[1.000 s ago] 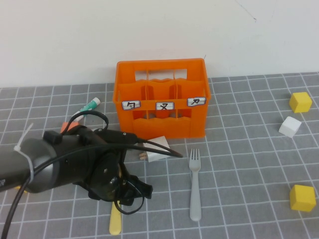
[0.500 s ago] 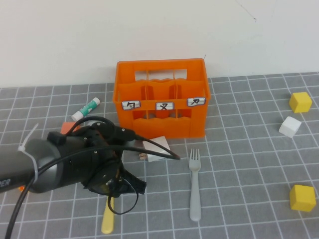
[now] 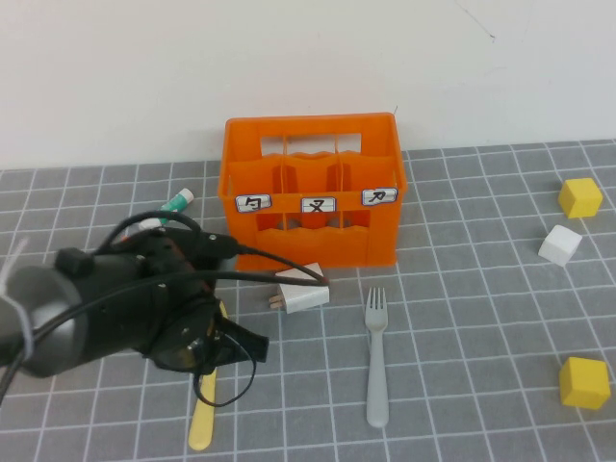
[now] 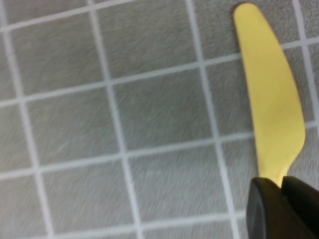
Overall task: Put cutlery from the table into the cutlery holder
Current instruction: Pick up the knife
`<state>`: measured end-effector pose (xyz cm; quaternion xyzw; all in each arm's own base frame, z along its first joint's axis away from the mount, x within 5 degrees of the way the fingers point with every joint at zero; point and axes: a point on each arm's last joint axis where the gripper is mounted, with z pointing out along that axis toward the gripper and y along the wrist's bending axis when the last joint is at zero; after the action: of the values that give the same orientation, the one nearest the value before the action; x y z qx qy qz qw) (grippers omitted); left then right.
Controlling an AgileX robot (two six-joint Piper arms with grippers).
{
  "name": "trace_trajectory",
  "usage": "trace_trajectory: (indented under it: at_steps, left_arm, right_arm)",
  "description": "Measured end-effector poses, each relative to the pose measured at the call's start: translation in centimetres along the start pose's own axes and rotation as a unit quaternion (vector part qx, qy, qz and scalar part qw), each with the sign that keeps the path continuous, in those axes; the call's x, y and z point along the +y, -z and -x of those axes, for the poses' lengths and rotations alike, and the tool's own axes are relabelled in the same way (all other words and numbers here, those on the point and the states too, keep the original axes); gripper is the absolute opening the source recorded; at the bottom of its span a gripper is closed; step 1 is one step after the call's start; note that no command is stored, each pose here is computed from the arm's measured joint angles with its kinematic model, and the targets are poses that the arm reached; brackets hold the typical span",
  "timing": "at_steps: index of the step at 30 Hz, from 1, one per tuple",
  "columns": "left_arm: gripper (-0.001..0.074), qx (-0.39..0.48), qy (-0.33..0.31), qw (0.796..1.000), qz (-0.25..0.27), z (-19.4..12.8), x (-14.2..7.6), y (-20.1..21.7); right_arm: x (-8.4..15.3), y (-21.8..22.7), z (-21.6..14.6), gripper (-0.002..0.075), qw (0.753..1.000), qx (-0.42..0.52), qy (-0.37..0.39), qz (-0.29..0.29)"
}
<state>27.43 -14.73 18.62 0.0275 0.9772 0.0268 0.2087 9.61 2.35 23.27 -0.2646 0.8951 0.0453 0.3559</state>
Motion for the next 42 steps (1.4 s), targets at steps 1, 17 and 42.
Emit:
trace_trajectory:
  at_steps: [1, 17, 42]
  left_arm:
    - [0.0054, 0.003, 0.004, 1.000, 0.002, -0.1, 0.1, 0.3]
    - [0.0165, 0.061, 0.037, 0.997, -0.008, -1.1, -0.5, -1.0]
    - [0.0274, 0.077, -0.034, 0.996, -0.007, -1.3, -0.9, -2.4]
  right_arm:
    - [0.0, 0.0, 0.0, -0.0003, 1.000, 0.000, 0.001, 0.000]
    - [0.2, 0.0, 0.2, -0.0003, 1.000, -0.010, -0.003, 0.009]
    - [0.3, 0.0, 0.3, -0.0003, 1.000, -0.015, -0.002, 0.014]
